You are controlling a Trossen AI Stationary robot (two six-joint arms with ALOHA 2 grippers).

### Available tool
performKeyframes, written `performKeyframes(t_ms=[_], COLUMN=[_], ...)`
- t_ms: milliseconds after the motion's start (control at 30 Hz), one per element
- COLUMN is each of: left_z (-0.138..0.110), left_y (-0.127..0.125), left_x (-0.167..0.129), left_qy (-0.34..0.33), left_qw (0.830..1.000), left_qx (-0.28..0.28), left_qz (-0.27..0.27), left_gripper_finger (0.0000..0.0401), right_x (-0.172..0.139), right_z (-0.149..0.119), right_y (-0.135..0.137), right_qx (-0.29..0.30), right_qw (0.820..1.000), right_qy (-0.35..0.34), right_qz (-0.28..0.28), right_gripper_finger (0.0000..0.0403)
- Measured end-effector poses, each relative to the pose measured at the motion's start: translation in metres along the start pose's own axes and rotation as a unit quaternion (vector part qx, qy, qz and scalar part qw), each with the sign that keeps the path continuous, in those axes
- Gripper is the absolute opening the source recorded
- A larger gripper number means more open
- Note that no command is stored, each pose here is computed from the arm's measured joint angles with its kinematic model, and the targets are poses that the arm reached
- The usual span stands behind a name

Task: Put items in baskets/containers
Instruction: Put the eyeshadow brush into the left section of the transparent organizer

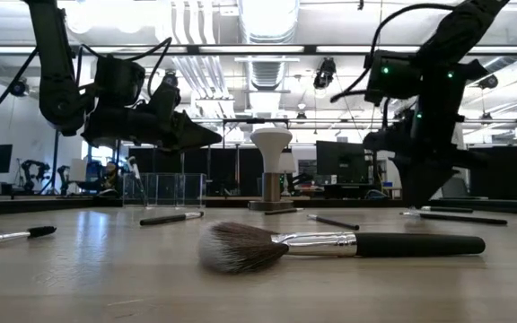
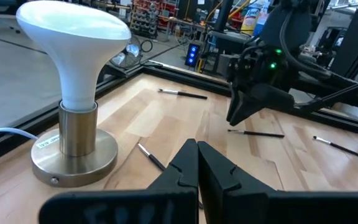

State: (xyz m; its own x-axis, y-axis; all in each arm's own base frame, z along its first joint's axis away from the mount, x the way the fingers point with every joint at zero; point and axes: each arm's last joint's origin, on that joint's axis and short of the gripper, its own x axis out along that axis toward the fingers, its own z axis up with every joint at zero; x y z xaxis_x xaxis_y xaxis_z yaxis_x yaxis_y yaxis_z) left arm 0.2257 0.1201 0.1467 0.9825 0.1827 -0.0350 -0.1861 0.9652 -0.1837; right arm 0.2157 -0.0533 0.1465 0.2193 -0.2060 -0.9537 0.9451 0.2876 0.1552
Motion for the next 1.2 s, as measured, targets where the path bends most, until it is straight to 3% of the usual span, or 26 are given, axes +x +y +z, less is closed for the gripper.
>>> performKeyframes(t_ms=[300, 667, 1000, 1200], left_z=[0.000, -0.001, -0.001, -0.002], left_y=[0.000, 0.000, 0.000, 0.000], left_x=[0.000, 0.000, 0.000, 0.000], left_qy=[0.000, 0.002, 0.007, 0.011], left_qw=[1.000, 1.000, 1.000, 1.000], left_qx=[0.000, -0.001, -0.001, -0.001], left_qz=[0.000, 0.000, 0.001, 0.002], left_gripper_finger=[0.0000, 0.0000, 0.0000, 0.0000], right_x=[0.005, 0.015, -0.002, 0.007], right_z=[0.004, 0.007, 0.017, 0.016], right_y=[0.009, 0.020, 0.035, 0.045], right_qx=[-0.020, -0.049, -0.040, -0.055], right_qw=[1.000, 0.997, 0.999, 0.997], right_qy=[0.010, 0.044, 0.026, 0.050], right_qz=[0.005, -0.027, 0.019, 0.021], right_gripper_finger=[0.0116, 0.0118, 0.0118, 0.0118])
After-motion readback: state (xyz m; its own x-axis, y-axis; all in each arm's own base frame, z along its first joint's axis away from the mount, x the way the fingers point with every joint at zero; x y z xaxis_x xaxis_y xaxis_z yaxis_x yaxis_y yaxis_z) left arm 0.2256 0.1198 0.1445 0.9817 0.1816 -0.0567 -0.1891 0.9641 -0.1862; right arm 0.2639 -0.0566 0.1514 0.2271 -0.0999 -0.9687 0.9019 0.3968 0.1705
